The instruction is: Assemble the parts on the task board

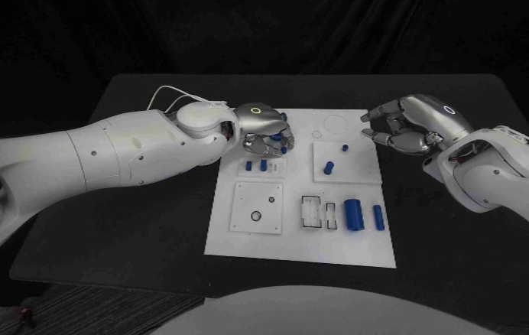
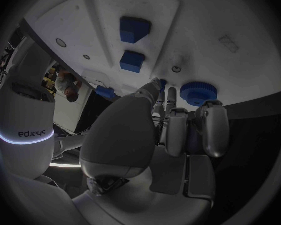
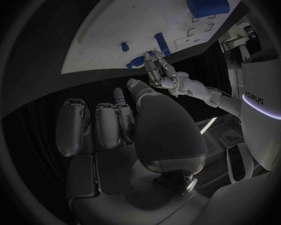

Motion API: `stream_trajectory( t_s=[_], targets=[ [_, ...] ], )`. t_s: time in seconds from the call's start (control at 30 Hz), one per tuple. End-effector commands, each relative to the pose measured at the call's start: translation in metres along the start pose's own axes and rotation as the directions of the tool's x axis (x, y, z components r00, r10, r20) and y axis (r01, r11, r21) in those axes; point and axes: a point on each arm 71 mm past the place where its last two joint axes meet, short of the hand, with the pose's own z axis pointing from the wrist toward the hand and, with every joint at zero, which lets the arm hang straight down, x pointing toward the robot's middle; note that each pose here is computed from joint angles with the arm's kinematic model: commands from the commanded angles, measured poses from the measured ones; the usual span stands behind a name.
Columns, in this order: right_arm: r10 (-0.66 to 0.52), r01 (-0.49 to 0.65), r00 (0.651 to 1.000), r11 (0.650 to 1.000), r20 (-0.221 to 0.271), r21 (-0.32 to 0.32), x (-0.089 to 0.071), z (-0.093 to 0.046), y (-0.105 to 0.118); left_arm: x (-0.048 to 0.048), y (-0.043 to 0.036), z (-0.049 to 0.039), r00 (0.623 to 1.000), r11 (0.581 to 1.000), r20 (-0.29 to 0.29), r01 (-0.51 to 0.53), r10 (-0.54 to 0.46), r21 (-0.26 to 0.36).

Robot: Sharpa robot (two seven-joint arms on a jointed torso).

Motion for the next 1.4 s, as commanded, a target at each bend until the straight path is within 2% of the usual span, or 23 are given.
stream_trajectory(
  t_s=[0.03, 0.33, 0.57, 0.73, 0.97, 1.17, 1.4],
  targets=[
    [0.001, -0.001, 1.000, 1.000, -0.010, 0.002, 0.002, -0.001, 0.000, 0.0026, -0.0024, 0.0014, 1.000, 1.000, -0.009, 0.005, -0.004, 0.017],
    [0.002, -0.001, 1.000, 1.000, -0.017, 0.004, 0.002, -0.001, 0.000, 0.0049, -0.0036, 0.0018, 1.000, 1.000, 0.011, 0.003, -0.003, 0.024],
    [0.002, -0.002, 1.000, 1.000, -0.020, 0.004, 0.003, -0.001, 0.000, 0.0023, -0.0048, -0.0010, 0.997, 0.999, 0.079, -0.016, 0.012, 0.046],
    [0.002, -0.002, 1.000, 1.000, -0.022, 0.006, 0.003, -0.002, -0.001, -0.0006, -0.0030, -0.0105, 0.990, 0.999, 0.136, -0.030, 0.024, 0.044],
    [0.002, -0.002, 1.000, 1.000, -0.023, 0.010, 0.003, -0.003, -0.002, -0.0047, 0.0020, -0.0348, 0.986, 1.000, 0.165, -0.026, 0.024, 0.007],
    [0.001, 0.000, 1.000, 1.000, -0.026, 0.016, 0.003, -0.003, -0.003, -0.0087, 0.0120, -0.0529, 0.989, 0.999, 0.146, -0.017, 0.025, -0.050],
    [0.003, -0.002, 0.999, 1.000, -0.034, 0.022, 0.006, -0.006, -0.005, -0.0083, 0.0178, -0.0627, 0.992, 0.997, 0.128, -0.011, 0.021, -0.078]
  ],
)
